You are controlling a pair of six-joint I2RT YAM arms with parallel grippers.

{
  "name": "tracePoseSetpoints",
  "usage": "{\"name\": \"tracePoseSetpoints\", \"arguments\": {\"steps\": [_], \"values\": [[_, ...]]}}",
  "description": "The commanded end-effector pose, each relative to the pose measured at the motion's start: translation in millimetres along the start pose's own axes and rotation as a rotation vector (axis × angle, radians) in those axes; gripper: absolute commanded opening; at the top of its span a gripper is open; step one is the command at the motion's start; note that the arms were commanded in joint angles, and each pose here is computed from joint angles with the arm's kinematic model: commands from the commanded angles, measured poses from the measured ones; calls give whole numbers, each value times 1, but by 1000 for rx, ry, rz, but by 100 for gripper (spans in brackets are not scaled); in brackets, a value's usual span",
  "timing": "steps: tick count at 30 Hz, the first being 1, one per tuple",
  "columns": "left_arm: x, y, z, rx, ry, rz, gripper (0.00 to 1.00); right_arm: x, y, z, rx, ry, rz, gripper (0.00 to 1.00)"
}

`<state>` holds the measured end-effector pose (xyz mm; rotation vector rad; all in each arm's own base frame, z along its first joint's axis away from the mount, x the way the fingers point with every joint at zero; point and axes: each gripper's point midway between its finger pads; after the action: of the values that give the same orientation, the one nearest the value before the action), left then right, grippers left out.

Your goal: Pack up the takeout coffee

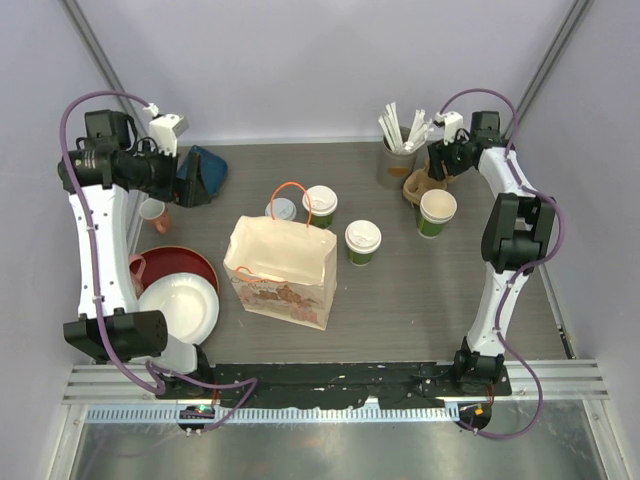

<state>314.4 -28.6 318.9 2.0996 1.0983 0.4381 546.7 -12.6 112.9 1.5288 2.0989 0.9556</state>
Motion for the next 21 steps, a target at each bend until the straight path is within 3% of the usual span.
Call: {"name": "tracePoseSetpoints", "arguments": {"steps": [1,8,9,12,21], "values": [[-8,-5,-10,33,-5,3,88,-5,40,8,-150,74,-97,68],[-5,-5,-10,38,11,0,89,-7,32,29,-149,103,-83,56],[-4,-5,-11,37,16,0,88,-8,30,31,-143,103,-81,45],[-3,-5,-10,42,18,-1,89,-7,30,30,-146,111,-82,31],[-1,-6,-3,47,2,-9,89,-5,45,12,-192,90,-102,21]]}}
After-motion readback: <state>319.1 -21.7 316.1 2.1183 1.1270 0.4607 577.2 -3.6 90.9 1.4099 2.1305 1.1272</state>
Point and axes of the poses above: each gripper's point midway between its finger pads, its own z axis out along the fingers, its own x axis along the line the jaws close on, y = z × x, and after that the axes turned 12 degrees about z, right-handed
